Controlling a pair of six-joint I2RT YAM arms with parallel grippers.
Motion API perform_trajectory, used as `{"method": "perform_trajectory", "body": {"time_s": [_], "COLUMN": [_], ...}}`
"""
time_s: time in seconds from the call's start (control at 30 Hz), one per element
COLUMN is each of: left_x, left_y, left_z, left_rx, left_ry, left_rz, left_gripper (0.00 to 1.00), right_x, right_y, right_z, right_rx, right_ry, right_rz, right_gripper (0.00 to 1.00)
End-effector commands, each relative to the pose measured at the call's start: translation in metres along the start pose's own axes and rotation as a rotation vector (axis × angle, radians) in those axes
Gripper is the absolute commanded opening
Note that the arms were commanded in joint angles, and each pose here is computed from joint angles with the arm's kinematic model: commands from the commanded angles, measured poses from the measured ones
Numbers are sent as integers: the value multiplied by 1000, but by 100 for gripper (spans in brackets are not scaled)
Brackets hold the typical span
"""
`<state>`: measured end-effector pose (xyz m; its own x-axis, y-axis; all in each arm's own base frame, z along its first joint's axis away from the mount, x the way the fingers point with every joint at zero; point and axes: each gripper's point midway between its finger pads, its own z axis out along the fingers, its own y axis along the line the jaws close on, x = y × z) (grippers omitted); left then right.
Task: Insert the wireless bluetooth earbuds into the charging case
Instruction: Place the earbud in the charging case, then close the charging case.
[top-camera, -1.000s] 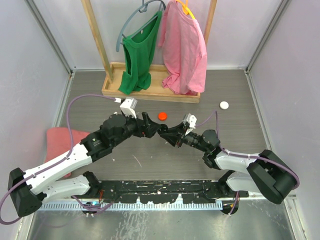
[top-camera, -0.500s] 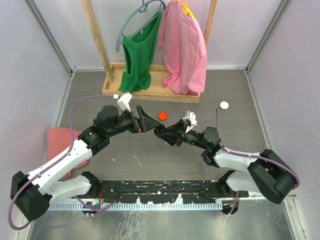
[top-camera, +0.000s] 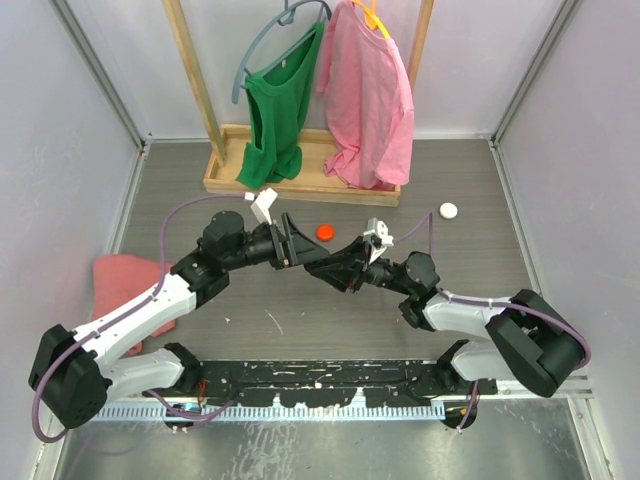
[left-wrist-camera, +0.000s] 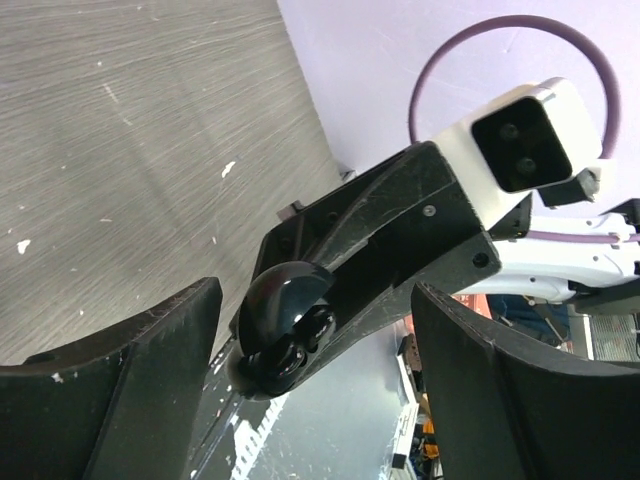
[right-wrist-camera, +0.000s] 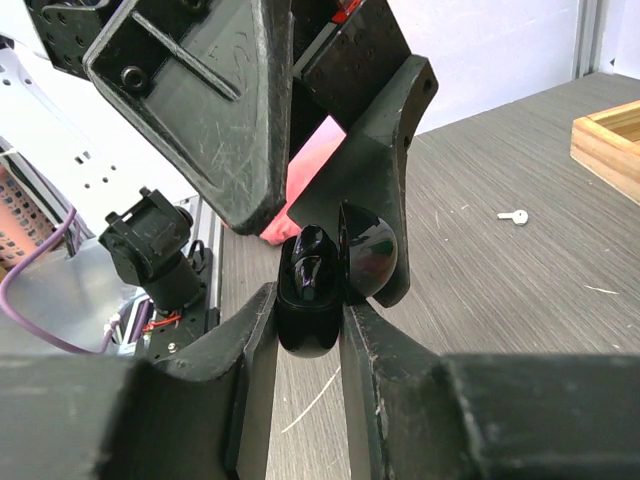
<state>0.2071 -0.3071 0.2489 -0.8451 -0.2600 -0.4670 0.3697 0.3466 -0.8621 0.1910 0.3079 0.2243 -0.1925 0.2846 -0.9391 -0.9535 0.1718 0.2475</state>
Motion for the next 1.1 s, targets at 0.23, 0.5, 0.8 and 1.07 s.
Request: {"method": "perform_trajectory", "body": {"time_s": [0.23, 0.5, 0.8, 1.07], "left_x": [-17, -19, -20, -31], "left_y": [-47, -57, -55, -8], "left_z": [-13, -23, -31, -54], "left_rx": [205, 236, 202, -127], "left_ry": [-82, -101, -117, -191], "left_rz": [82, 106, 142, 227], "left_gripper": [71, 69, 71, 80], "right_x": [-20, -13, -6, 2], "right_y": [16, 15, 11, -3], "right_z": [5, 5, 4, 2], "right_rx": [-89, -90, -72, 1], "right_ry": [-60, -44, -25, 11], "right_rz": [-24, -8, 12, 56], "right_gripper": [12, 12, 12, 12]}}
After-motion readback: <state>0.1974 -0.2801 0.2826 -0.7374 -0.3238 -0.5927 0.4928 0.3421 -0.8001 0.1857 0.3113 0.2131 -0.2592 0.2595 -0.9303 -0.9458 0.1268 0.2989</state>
